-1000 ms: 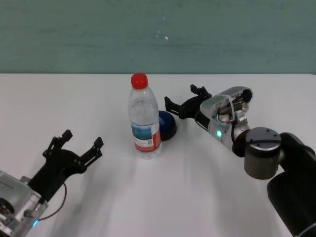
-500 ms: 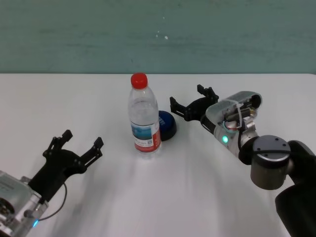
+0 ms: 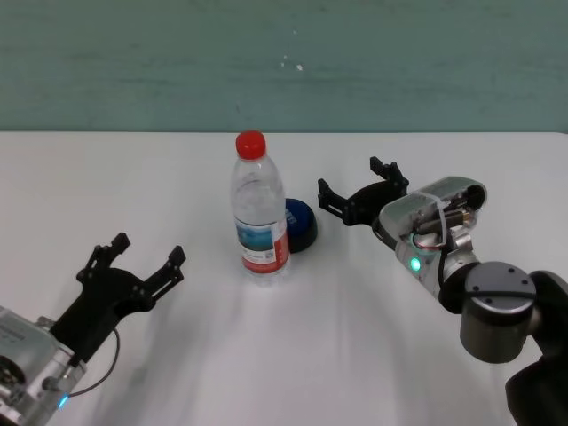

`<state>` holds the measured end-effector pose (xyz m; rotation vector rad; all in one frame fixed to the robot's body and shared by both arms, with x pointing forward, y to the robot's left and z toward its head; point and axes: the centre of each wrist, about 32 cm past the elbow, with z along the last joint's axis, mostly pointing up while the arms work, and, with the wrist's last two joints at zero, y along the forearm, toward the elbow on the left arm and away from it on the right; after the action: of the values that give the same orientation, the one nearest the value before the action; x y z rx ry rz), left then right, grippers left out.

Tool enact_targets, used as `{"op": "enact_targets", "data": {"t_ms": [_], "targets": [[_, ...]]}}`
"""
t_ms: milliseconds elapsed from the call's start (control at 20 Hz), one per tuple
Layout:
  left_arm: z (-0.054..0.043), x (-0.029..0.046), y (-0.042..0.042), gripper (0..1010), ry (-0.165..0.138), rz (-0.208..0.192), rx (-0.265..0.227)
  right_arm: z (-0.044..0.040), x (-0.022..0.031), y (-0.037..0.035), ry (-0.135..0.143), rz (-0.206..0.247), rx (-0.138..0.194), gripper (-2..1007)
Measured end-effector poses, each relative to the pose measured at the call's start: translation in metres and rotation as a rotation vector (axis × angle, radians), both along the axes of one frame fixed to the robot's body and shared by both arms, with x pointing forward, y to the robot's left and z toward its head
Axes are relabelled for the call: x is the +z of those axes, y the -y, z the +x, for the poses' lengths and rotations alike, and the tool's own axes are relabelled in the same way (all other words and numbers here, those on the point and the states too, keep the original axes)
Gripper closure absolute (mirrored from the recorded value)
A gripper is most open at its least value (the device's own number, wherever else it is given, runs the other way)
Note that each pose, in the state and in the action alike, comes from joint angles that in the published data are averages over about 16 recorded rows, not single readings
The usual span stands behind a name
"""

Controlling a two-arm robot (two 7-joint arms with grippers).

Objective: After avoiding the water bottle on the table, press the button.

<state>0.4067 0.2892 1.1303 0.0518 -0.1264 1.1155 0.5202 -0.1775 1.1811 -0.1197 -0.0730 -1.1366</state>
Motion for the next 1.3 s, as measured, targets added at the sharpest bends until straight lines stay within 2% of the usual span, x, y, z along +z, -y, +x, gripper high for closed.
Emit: {"op": "enact_targets", "data": {"t_ms": [400, 750, 1300], "targets": [[0.0, 0.0, 0.0, 0, 0.0, 0.0, 0.0, -0.0195, -0.0035, -0.0007, 0.014, 0.008, -0.034, 1], [0.0, 0.0, 0.0, 0, 0.0, 0.0, 0.0, -0.0332, -0.0074, -0.0027, 0.029, 0.019, -0.057, 1], [0.0, 0.0, 0.0, 0, 0.0, 0.0, 0.0, -0.052, -0.0189, -0.0091, 0.06, 0.038, -0.092, 1]]}}
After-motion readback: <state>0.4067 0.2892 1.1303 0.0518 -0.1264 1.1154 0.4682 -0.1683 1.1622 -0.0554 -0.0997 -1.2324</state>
